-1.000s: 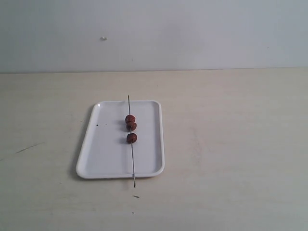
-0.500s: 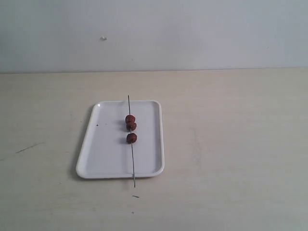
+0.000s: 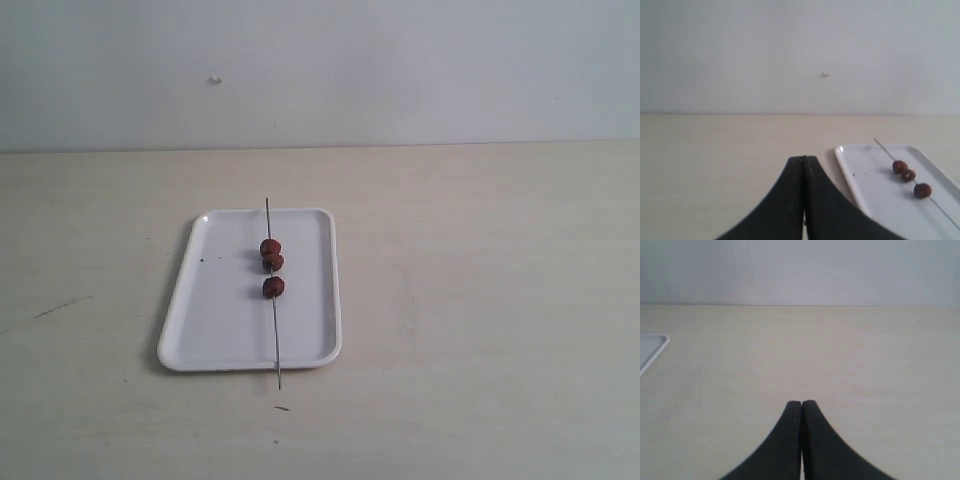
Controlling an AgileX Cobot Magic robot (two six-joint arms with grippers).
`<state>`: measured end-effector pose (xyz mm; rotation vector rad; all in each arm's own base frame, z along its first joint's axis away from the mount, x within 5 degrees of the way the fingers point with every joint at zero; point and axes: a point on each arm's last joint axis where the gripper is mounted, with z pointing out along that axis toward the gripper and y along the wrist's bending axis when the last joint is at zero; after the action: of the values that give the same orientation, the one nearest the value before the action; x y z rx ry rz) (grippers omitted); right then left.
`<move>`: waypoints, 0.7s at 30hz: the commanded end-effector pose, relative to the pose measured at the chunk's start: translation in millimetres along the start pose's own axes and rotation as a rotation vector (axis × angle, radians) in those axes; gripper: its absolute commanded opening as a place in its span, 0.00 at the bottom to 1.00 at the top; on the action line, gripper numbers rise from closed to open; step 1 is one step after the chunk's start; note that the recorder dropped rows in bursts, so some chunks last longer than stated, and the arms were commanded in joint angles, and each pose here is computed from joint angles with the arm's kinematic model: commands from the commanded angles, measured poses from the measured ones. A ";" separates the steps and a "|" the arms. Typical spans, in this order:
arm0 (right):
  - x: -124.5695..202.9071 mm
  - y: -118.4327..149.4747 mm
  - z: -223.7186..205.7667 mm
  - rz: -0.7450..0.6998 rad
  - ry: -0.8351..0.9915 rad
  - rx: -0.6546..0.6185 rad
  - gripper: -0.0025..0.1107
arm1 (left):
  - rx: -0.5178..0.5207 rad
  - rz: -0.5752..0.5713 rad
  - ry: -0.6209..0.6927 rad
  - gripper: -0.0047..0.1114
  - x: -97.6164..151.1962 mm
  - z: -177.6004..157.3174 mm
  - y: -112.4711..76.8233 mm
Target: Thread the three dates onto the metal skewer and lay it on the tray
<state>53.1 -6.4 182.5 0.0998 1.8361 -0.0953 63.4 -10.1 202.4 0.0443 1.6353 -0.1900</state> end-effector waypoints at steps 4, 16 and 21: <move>0.1 -0.5 0.1 0.001 -0.013 0.008 0.02 | -0.038 0.106 0.194 0.04 17.2 -2.1 4.5; 0.1 -0.5 0.1 0.001 -0.013 0.008 0.02 | -0.044 0.114 0.238 0.04 21.1 -3.0 5.3; 0.1 -0.5 0.1 0.001 -0.013 0.008 0.02 | -0.044 0.114 0.238 0.04 21.1 -3.0 5.3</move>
<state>53.1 -6.4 182.5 0.1014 1.8360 -0.0941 59.9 -6.2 180.1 0.1312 1.8727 -0.0586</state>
